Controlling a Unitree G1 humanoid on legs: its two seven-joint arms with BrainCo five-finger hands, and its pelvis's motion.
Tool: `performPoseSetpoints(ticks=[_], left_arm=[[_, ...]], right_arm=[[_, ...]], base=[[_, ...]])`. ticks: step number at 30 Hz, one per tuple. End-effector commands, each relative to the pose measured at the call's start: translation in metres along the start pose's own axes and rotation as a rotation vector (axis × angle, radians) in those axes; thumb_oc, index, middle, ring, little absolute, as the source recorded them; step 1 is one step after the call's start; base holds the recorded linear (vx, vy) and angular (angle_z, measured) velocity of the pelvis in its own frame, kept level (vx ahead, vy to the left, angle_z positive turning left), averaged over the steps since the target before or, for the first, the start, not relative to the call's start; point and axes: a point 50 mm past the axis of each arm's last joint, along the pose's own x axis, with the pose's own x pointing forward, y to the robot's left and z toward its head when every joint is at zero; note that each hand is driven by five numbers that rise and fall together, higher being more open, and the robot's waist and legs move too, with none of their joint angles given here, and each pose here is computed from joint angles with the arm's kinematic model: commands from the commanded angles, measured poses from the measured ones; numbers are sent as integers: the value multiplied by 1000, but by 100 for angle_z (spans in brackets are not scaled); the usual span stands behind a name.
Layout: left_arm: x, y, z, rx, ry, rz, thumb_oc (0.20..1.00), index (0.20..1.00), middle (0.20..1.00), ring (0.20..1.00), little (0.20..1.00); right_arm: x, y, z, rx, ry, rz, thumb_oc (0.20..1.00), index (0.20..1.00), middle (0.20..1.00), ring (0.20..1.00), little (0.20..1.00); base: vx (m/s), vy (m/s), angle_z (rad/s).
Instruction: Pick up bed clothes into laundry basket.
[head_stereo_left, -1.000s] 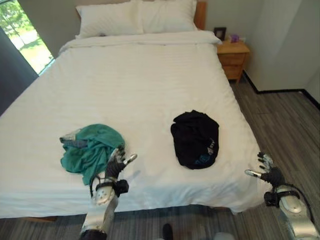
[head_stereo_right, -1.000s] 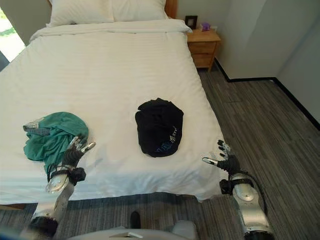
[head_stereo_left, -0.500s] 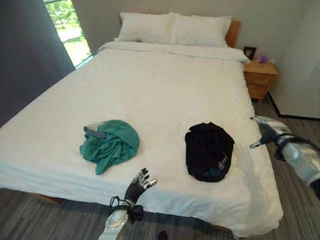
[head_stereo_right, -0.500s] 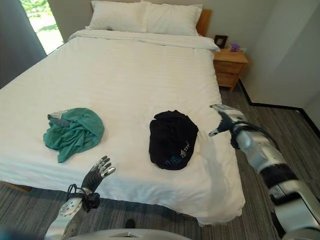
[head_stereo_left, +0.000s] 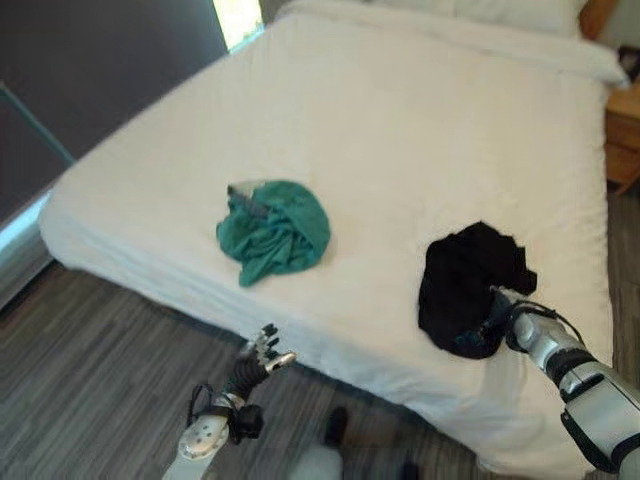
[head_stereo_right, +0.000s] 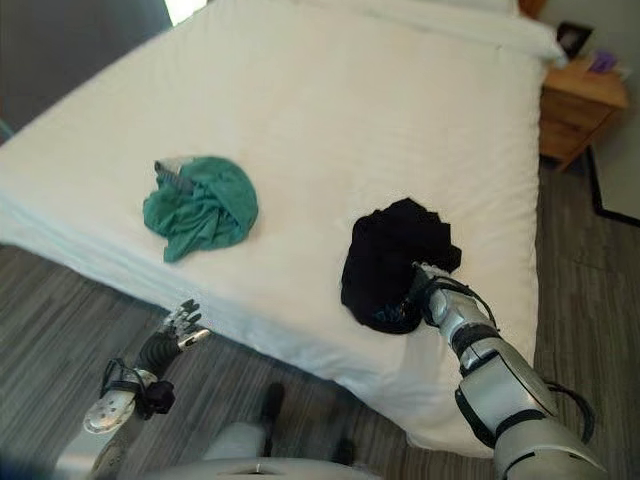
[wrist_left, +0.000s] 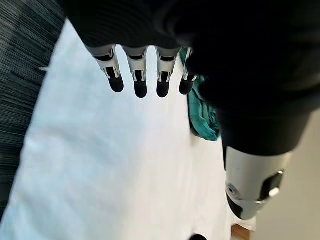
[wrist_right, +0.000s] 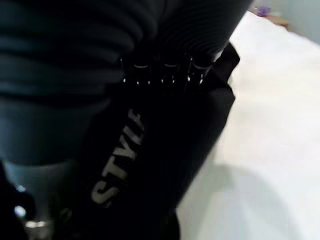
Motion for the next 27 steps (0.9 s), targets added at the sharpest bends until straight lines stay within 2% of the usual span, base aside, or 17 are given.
performPoseSetpoints(ticks=[1, 2, 4, 5, 7, 9, 13, 15, 16, 17, 20, 21, 22, 23, 27], left_arm=[[7, 9, 49, -13, -222, 27, 1000, 1000, 1000, 1000, 1000], [3, 20, 53, -3, -240, 81, 1000, 1000, 1000, 1000, 1000], [1, 23, 54, 6, -245, 96, 1000, 1000, 1000, 1000, 1000], [-1, 31, 63, 45, -281, 137, 1000, 1000, 1000, 1000, 1000], [-1, 35, 68, 71, -299, 156, 1000, 1000, 1000, 1000, 1000], [3, 44, 90, 154, -372, 185, 1000, 1000, 1000, 1000, 1000], [12, 65, 153, 470, -531, 301, 1000, 1000, 1000, 1000, 1000], [16, 70, 165, 529, -544, 331, 1000, 1000, 1000, 1000, 1000], [20, 77, 180, 628, -548, 380, 1000, 1000, 1000, 1000, 1000], [27, 98, 214, 853, -542, 537, 1000, 1000, 1000, 1000, 1000], [31, 106, 243, 976, -555, 620, 1000, 1000, 1000, 1000, 1000], [32, 125, 265, 1088, -498, 767, 1000, 1000, 1000, 1000, 1000], [34, 124, 266, 1091, -501, 766, 1000, 1000, 1000, 1000, 1000], [39, 137, 284, 1183, -426, 870, 1000, 1000, 1000, 1000, 1000], [49, 153, 294, 1360, -244, 950, 1000, 1000, 1000, 1000, 1000]], right_arm=[[-4, 35, -3, 25, 61, 149, 200, 200, 200, 200, 200], [-13, 62, -11, 94, 87, 197, 200, 200, 200, 200, 200], [-18, 73, -16, 121, 105, 214, 200, 200, 200, 200, 200], [-30, 98, -25, 162, 128, 268, 200, 200, 200, 200, 200], [-37, 109, -31, 186, 145, 291, 200, 200, 200, 200, 200], [-56, 138, -43, 259, 180, 356, 200, 200, 200, 200, 200], [-80, 164, -55, 310, 205, 428, 200, 200, 200, 200, 200], [-83, 167, -57, 339, 216, 433, 200, 200, 200, 200, 200], [-90, 173, -62, 369, 238, 448, 200, 200, 200, 200, 200], [-102, 183, -70, 395, 268, 482, 200, 200, 200, 200, 200], [-108, 187, -75, 394, 282, 493, 200, 200, 200, 200, 200], [-113, 189, -80, 373, 286, 511, 200, 200, 200, 200, 200], [-114, 189, -79, 378, 287, 511, 200, 200, 200, 200, 200], [-118, 191, -84, 389, 307, 511, 200, 200, 200, 200, 200], [-116, 190, -79, 392, 278, 510, 200, 200, 200, 200, 200]], base=[[24, -2, 6], [31, 8, 4], [18, 6, 2], [32, 14, 0], [43, 20, 3], [76, 29, 1], [64, 10, -6], [32, -3, -10], [70, -19, -16], [61, -28, -17], [19, -47, -35], [15, -70, -38], [31, -67, -33], [33, -32, -19], [32, 0, -33]])
